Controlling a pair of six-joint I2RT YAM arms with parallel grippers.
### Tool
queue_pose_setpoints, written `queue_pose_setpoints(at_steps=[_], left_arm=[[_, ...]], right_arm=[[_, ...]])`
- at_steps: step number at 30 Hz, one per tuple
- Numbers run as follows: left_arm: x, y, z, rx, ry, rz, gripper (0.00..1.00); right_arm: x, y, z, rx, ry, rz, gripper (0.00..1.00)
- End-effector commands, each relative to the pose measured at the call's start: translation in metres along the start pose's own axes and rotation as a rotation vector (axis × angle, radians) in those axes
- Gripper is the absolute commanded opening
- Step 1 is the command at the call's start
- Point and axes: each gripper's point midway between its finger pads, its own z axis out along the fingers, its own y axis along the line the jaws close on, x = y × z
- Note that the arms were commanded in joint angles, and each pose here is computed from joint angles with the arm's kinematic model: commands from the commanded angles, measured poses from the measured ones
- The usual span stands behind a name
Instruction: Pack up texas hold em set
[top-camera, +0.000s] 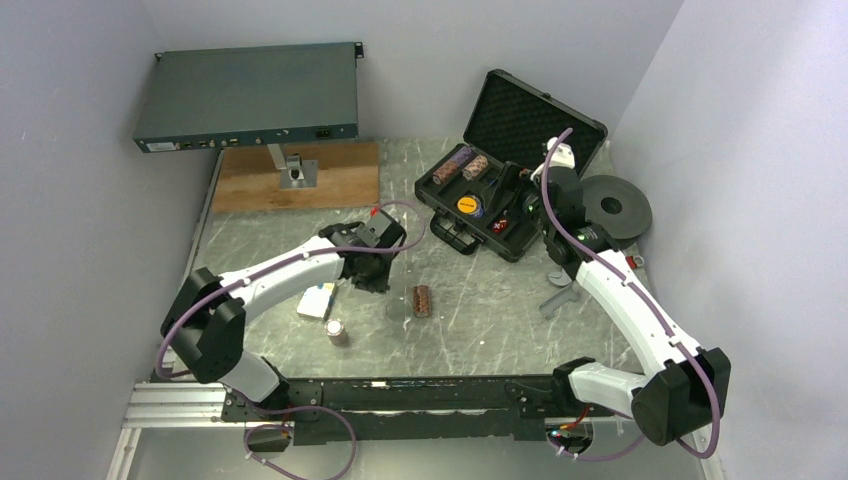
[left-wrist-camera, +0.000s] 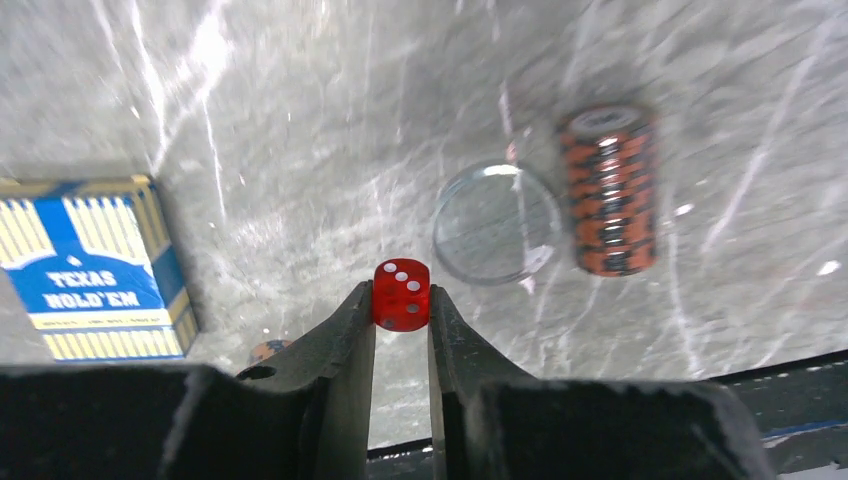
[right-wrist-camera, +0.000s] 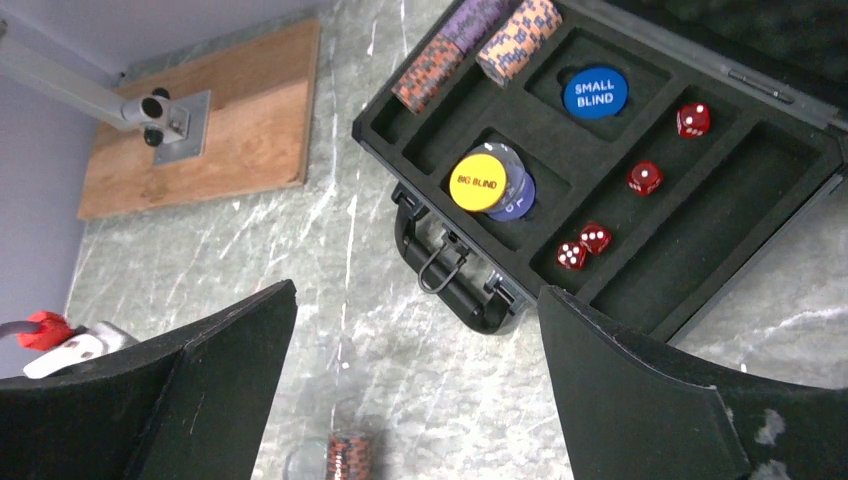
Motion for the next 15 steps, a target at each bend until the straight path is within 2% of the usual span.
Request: queue_pose_setpoints(at_steps=[1,3,8,12,15], left_arm=[[-0.040,-0.010,-0.031,0.020,-0.124,0.050,0.00],[-0.055,-0.019,-0.036,0.047,-0.153,0.071,0.00],[-0.098,-0.047,-0.054,0.109,-0.219,0.120,0.00],[-0.130,-0.075,-0.066,0.182,-0.255,0.166,0.00],[-0.154,-0.093,-0.071,0.232,-0.292,0.197,0.00]], right_arm=[[-0.070,0.019,-0.017,-0.009,-0.181,0.000,0.95],[-0.104,0.031,-0.027,-0.018,-0.259,0.014,0.96],[-0.182,0.077,-0.066,-0.185,-0.515,-0.045,1.00],[-0.230,0.083,-0.094,-0.178,-0.709,-0.036,1.00],[-0.258,0.095,-0.111,-0.208,-0.805,-0.035,1.00]])
